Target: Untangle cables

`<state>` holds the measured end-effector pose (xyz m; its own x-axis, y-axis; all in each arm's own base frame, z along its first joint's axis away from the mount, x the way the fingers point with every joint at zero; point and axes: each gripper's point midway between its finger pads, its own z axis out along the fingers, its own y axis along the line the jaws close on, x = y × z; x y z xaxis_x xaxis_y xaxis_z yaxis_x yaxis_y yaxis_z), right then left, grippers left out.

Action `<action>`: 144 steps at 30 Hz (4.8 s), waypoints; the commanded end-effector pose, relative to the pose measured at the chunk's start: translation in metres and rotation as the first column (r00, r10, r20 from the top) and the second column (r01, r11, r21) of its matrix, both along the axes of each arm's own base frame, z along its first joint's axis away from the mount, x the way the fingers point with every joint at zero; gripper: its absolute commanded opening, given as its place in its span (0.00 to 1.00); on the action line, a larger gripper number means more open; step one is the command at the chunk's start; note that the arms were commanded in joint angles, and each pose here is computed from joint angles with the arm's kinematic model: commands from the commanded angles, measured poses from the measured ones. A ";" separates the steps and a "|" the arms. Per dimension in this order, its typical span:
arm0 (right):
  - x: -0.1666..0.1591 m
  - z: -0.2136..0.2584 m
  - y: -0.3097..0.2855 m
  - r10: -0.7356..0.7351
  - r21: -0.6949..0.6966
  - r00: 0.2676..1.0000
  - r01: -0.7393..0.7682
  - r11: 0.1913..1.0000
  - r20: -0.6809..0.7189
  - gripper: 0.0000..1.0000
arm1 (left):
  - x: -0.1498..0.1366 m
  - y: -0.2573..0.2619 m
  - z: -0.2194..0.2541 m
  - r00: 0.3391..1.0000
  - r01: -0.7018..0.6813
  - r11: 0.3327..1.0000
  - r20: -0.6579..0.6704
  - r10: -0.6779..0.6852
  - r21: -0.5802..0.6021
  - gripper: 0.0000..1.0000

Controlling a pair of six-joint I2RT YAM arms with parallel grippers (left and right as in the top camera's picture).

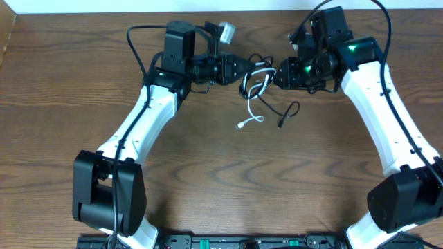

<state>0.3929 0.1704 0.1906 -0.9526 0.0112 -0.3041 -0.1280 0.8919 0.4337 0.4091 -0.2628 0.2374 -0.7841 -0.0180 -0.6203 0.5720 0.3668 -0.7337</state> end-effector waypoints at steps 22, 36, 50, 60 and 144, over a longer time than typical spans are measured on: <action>0.006 -0.026 0.038 -0.164 0.149 0.983 0.175 0.973 -0.083 0.21 | 0.018 -0.005 0.012 0.894 -0.240 0.966 -0.412 0.178 -0.102 0.07; 0.001 -0.055 0.044 -0.150 0.118 0.979 0.167 0.979 -0.136 0.10 | 0.018 -0.005 0.012 0.894 -0.242 0.965 -0.409 0.182 -0.100 0.07; 0.010 -0.053 0.043 -0.164 0.121 0.982 0.174 0.977 -0.094 0.13 | 0.012 -0.016 0.012 0.898 -0.220 0.971 -0.408 0.162 -0.098 0.08; 0.008 -0.059 0.043 -0.173 0.115 0.979 0.185 0.976 -0.108 0.13 | 0.011 -0.017 0.012 0.893 -0.221 0.970 -0.421 0.160 -0.100 0.07; -0.031 -0.092 -0.013 0.056 -0.124 0.987 -0.075 0.989 -0.149 0.47 | -0.123 -0.009 -0.223 0.856 0.269 0.719 -0.502 0.127 0.641 0.19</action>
